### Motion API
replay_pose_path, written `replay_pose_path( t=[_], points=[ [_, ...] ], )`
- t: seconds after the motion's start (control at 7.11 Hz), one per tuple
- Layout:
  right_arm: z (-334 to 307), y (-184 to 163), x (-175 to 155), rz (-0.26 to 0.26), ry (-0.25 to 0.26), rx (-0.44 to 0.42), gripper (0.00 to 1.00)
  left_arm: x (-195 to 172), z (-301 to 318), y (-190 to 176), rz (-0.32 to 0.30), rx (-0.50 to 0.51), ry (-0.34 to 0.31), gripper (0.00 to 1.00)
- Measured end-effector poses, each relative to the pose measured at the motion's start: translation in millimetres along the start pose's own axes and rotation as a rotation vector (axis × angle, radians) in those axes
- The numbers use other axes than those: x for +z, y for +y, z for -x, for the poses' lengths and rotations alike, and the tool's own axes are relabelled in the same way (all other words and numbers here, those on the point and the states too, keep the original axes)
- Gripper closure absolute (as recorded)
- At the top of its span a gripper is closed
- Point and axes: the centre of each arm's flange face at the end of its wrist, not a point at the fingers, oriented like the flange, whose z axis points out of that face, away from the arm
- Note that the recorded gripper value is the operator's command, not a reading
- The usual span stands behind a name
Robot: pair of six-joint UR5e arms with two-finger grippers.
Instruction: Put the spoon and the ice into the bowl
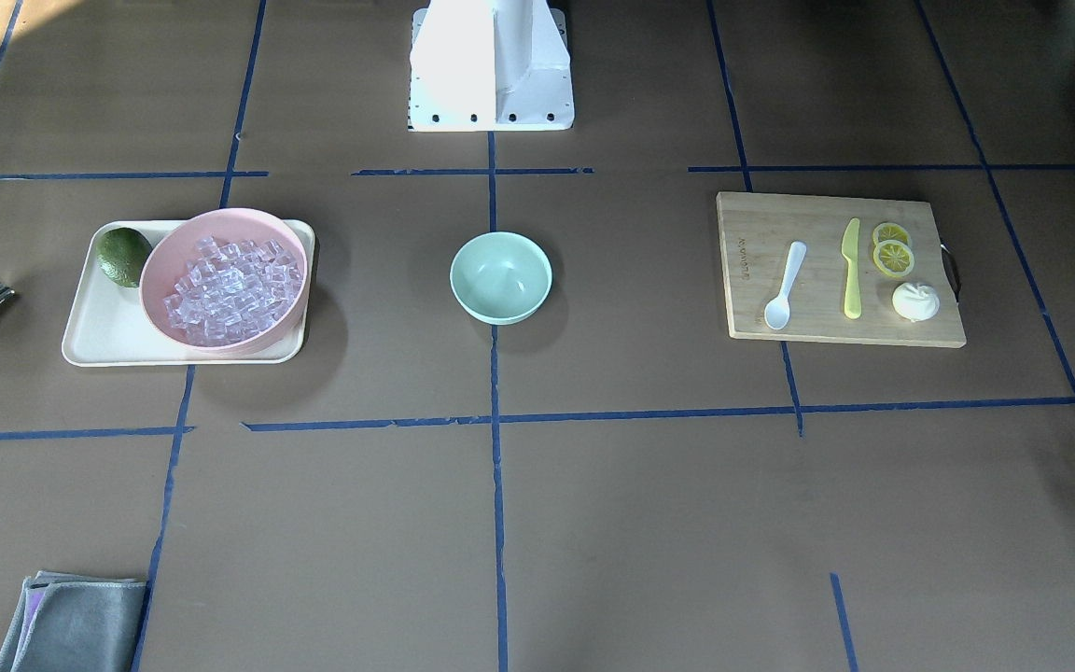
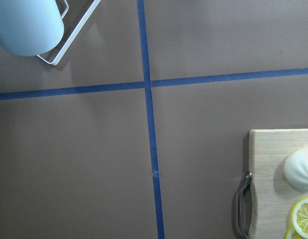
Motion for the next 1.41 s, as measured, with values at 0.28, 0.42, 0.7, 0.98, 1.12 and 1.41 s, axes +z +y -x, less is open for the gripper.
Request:
replay_pose_path(
  t=[0.28, 0.42, 0.7, 0.98, 1.12, 1.41],
  points=[
    [0.3, -0.2, 0.1, 0.0, -0.004, 0.003, 0.01, 4.8, 1.1, 4.3, 0.001, 0.015, 0.007, 0.0],
    [0.5, -0.4, 0.3, 0.0, -0.007, 0.004, 0.01, 12.4, -3.7, 10.0, -0.013, 0.054, 0.019, 0.0],
    [1.9, -0.9, 0.1, -0.001, -0.019, 0.005, 0.01, 38.9, -59.1, 3.7, -0.043, 0.217, 0.057, 0.0],
    [4.4, -1.2, 0.3, -0.002, -0.046, 0.005, 0.01, 49.2, -157.3, 2.4, -0.072, 0.224, 0.119, 0.0],
    [5.2, -1.2, 0.8, -0.001, -0.057, 0.006, 0.01, 58.2, -207.9, 0.3, -0.071, 0.235, 0.14, 0.0],
    [5.9, -1.3, 1.1, -0.001, -0.064, 0.005, 0.01, 96.3, -285.0, 1.1, -0.071, 0.321, 0.094, 0.01]
  ],
)
